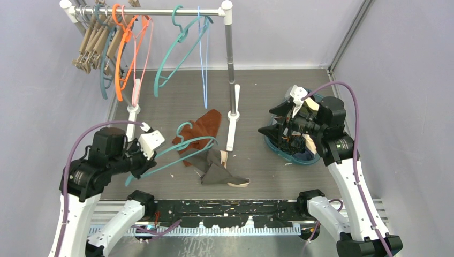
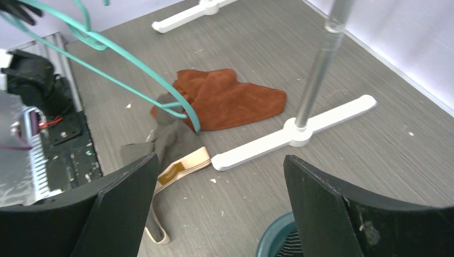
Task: Remove the underwear clipped to the hanger
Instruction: Place the hanger at the clothesline.
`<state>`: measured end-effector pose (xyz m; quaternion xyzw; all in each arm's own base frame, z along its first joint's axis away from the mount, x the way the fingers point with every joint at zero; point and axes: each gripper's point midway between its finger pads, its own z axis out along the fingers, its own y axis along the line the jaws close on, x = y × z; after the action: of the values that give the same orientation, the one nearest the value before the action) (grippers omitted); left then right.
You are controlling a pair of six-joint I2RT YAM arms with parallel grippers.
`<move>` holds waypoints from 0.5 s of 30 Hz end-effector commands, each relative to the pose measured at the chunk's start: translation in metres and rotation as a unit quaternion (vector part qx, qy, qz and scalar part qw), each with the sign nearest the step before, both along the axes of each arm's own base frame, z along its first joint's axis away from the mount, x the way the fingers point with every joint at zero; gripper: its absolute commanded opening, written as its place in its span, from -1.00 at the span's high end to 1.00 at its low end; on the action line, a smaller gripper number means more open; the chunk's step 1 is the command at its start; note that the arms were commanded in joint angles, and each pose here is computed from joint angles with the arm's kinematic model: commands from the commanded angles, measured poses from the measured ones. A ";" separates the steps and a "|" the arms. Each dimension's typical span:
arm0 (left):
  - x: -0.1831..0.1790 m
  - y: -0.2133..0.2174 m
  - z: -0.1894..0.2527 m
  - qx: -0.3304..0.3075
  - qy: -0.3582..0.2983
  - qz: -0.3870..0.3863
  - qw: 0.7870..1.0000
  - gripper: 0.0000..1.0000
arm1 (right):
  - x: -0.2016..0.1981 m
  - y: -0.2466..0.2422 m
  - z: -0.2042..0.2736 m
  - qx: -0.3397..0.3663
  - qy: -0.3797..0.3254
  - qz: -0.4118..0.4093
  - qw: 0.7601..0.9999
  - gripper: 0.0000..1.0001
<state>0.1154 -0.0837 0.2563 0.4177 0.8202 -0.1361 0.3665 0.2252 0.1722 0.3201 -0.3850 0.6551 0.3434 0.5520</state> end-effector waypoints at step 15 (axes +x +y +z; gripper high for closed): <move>0.036 0.067 0.035 0.017 -0.097 0.259 0.961 0.99 | 0.057 -0.035 -0.005 -0.018 -0.051 -0.142 0.988 -0.88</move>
<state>0.1337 -0.0229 0.2608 0.2637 0.8795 0.0004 0.3961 0.2703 0.1423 0.3102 -0.3139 0.6965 0.2546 0.5929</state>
